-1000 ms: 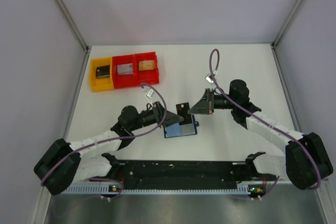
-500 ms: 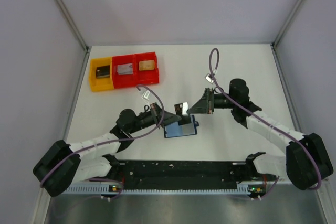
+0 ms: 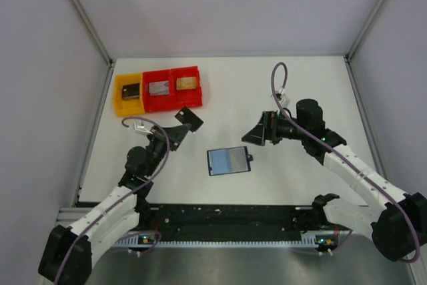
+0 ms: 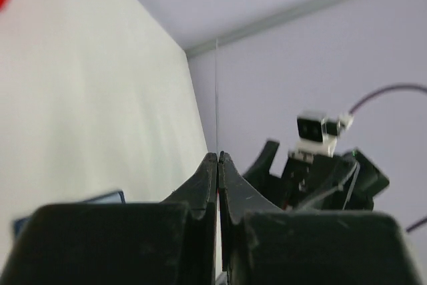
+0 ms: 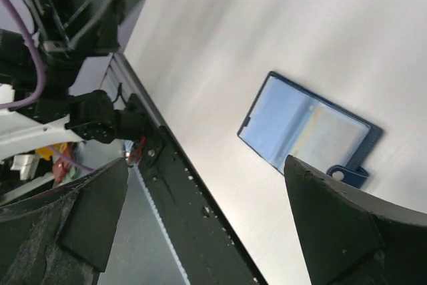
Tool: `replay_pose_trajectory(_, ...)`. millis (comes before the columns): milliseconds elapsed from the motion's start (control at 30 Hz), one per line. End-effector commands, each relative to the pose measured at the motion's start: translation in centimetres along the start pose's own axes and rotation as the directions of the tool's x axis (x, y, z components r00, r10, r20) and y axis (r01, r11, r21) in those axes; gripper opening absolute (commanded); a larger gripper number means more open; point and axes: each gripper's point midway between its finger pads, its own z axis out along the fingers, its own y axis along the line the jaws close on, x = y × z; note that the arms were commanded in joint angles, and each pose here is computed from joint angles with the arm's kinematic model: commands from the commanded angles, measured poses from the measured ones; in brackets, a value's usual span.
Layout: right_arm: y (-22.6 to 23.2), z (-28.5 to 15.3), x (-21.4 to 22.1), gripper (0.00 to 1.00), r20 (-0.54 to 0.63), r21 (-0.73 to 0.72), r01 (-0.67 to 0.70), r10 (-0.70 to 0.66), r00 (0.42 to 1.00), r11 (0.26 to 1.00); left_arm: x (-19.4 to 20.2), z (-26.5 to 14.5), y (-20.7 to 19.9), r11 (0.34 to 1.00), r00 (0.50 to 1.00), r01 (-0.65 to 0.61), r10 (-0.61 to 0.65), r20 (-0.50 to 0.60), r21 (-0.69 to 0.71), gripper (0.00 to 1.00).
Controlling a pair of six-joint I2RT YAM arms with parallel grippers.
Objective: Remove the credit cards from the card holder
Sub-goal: Place the credit card in the storage box.
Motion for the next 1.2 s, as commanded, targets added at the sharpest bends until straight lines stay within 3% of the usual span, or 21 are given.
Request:
replay_pose_trajectory(0,-1.4,-1.3,-1.8,0.99,0.069,0.138,0.079,-0.089,0.994,0.987,-6.4,-0.8,3.5,0.987,0.964,0.072,-0.032,0.262,-0.145,0.0)
replay_pose_trajectory(133,-2.4,-2.1,-2.1,0.98,0.092,0.212,0.097,-0.119,0.989,0.972,-11.5,-1.4,5.3,0.968,0.904,0.118,-0.013,0.427,-0.221,0.0)
replay_pose_trajectory(333,-3.0,-2.7,-1.9,0.99,0.092,0.247,0.134,-0.161,0.983,0.96,-17.8,-0.5,7.7,0.95,0.828,0.2,-0.033,0.56,-0.24,0.0)
replay_pose_trajectory(433,-3.6,-2.6,-1.2,0.98,0.077,0.256,0.14,-0.164,0.983,0.957,-22.1,-0.5,8.6,0.947,0.767,0.204,0.005,0.642,-0.25,0.0)
replay_pose_trajectory(600,-4.3,-2.8,-0.7,0.98,0.066,0.276,0.159,-0.183,0.981,0.948,-27.1,1.2,10.5,0.919,0.733,0.188,0.103,0.673,-0.346,0.0)
replay_pose_trajectory(800,-4.8,-2.9,-0.8,0.98,0.056,0.3,0.178,-0.204,0.977,0.937,-32.5,2.8,15.0,0.887,0.676,0.274,0.096,0.731,-0.37,0.0)
replay_pose_trajectory(1167,-6.0,-2.7,-0.5,0.98,0.03,0.334,0.181,-0.202,0.979,0.925,-34.9,5.8,20.8,0.827,0.676,0.369,0.073,0.733,-0.423,0.0)
